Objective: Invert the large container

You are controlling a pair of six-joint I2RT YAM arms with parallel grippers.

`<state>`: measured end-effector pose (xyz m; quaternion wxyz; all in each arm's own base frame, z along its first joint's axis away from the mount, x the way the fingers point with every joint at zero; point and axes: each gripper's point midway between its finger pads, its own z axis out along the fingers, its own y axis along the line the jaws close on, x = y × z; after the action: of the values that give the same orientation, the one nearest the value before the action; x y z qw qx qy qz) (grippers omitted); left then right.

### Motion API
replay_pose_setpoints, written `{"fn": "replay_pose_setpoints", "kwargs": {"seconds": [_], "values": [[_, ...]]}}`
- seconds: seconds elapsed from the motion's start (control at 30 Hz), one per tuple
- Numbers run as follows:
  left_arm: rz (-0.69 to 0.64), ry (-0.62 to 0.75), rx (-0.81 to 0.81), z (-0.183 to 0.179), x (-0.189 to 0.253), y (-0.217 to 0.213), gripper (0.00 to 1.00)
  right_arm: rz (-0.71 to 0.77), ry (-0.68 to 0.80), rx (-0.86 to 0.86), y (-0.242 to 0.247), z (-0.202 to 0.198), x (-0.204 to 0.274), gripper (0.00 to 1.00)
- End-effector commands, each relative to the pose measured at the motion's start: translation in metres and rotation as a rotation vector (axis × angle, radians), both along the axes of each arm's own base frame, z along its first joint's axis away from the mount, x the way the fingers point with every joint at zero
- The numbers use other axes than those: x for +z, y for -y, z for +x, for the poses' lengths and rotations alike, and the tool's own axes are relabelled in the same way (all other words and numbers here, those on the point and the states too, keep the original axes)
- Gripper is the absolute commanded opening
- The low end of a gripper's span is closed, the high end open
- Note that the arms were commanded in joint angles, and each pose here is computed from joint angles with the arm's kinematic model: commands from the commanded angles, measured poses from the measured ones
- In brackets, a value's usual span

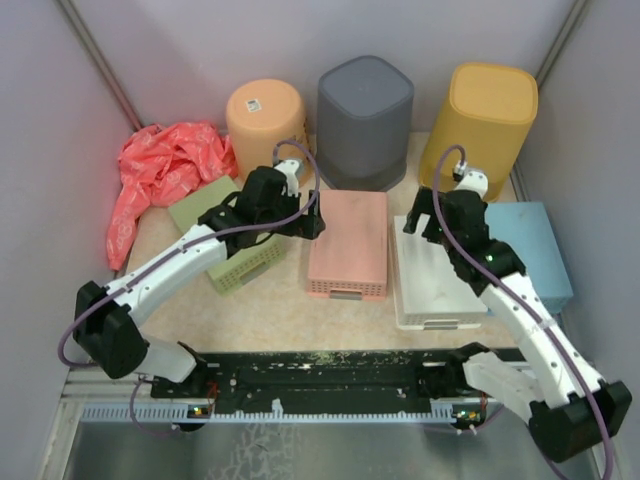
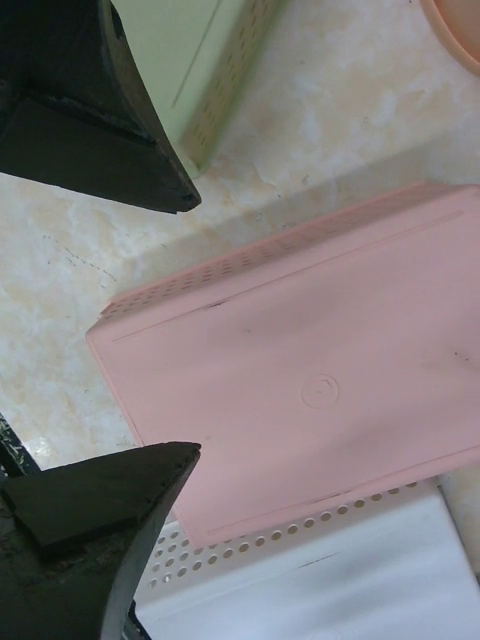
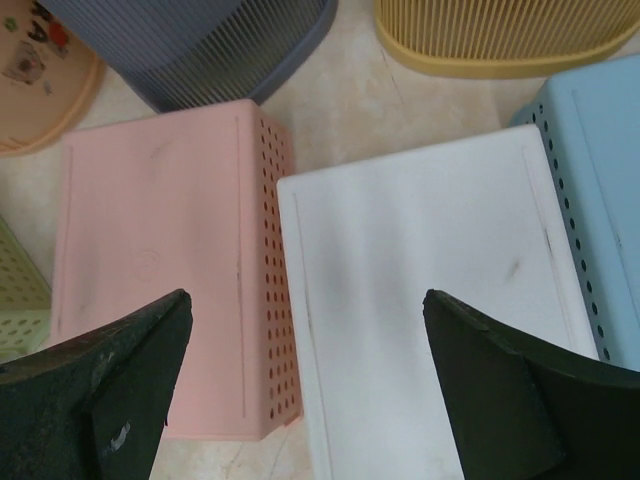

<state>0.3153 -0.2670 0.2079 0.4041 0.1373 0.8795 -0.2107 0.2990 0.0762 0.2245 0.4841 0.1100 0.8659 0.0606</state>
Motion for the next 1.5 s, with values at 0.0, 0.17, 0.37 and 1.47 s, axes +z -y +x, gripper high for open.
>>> {"fn": "replay_pose_setpoints", "kwargs": {"seconds": [0.0, 0.17, 0.37, 1.47], "values": [[-0.095, 0.102, -0.046, 0.005, 0.024, 0.016, 1.00, 0.049, 0.278, 0.005, 0.008, -0.006, 0.044, 0.98], [-0.207, 0.269, -0.012, 0.000, 0.054, 0.004, 1.00, 0.130, 0.394, -0.034, 0.014, -0.014, 0.057, 0.98], [-0.300, 0.296, 0.139, -0.002, 0.061, -0.024, 1.00, 0.017, 0.250, -0.107, 0.025, 0.000, 0.044, 0.98], [-0.292, 0.419, 0.189, -0.013, 0.070, -0.055, 1.00, 0.230, 0.287, -0.076, 0.043, 0.008, 0.070, 0.98]]}}
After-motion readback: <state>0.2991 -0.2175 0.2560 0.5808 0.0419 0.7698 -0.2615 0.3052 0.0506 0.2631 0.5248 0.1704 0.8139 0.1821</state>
